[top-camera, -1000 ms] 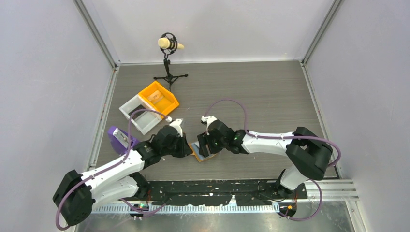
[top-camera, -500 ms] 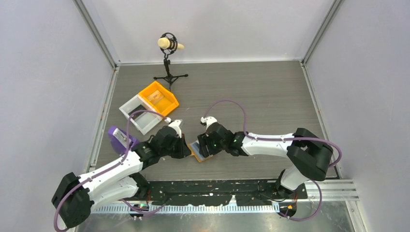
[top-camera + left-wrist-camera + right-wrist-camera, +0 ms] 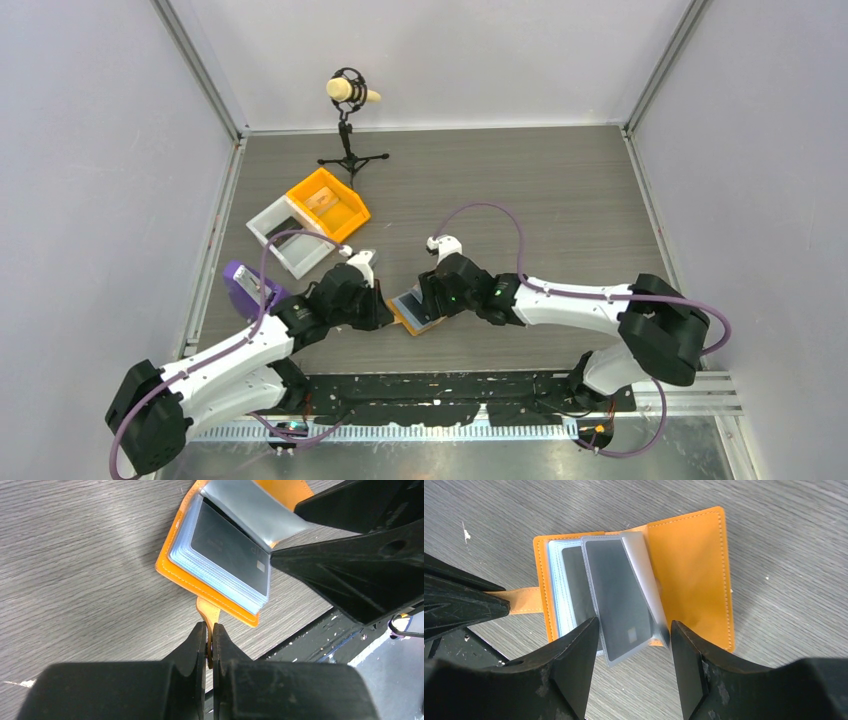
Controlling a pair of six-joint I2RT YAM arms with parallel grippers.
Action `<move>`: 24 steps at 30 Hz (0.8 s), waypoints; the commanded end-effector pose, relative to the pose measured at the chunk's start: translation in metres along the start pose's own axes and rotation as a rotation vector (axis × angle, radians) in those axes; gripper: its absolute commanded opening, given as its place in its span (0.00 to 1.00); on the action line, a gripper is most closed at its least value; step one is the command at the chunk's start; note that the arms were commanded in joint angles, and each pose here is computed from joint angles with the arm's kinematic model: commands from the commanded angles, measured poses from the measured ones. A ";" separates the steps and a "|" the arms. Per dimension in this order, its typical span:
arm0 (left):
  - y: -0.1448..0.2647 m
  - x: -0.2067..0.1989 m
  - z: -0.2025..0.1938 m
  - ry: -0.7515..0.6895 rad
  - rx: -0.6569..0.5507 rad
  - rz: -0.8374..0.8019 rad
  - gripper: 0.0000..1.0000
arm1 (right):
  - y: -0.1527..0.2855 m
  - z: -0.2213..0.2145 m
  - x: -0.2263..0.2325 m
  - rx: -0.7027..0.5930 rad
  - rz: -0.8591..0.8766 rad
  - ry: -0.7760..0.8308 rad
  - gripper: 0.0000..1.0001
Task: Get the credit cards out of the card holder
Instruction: Open the card holder at the center of the board.
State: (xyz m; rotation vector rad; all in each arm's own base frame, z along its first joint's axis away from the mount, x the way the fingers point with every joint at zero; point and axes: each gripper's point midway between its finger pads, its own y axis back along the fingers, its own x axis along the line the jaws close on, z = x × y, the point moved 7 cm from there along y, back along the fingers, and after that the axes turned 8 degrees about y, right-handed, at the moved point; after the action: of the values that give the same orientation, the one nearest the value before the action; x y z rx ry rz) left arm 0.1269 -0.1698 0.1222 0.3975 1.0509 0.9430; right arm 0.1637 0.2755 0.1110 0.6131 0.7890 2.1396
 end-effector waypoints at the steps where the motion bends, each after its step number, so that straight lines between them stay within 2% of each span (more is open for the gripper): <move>1: 0.002 0.002 -0.001 -0.023 0.015 0.005 0.00 | 0.011 0.005 -0.009 -0.040 -0.060 -0.006 0.61; 15: -0.002 0.013 -0.005 -0.031 0.033 0.081 0.00 | 0.012 -0.010 -0.029 -0.034 -0.160 -0.027 0.52; 24: -0.007 0.021 0.002 -0.024 0.026 0.211 0.01 | 0.004 -0.017 -0.042 -0.023 -0.133 -0.064 0.44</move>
State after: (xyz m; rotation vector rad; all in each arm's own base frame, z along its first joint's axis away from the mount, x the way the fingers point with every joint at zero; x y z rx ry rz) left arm 0.1253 -0.1582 0.1000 0.5358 1.0481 1.0382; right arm 0.1663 0.2315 0.0863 0.5820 0.8489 1.9676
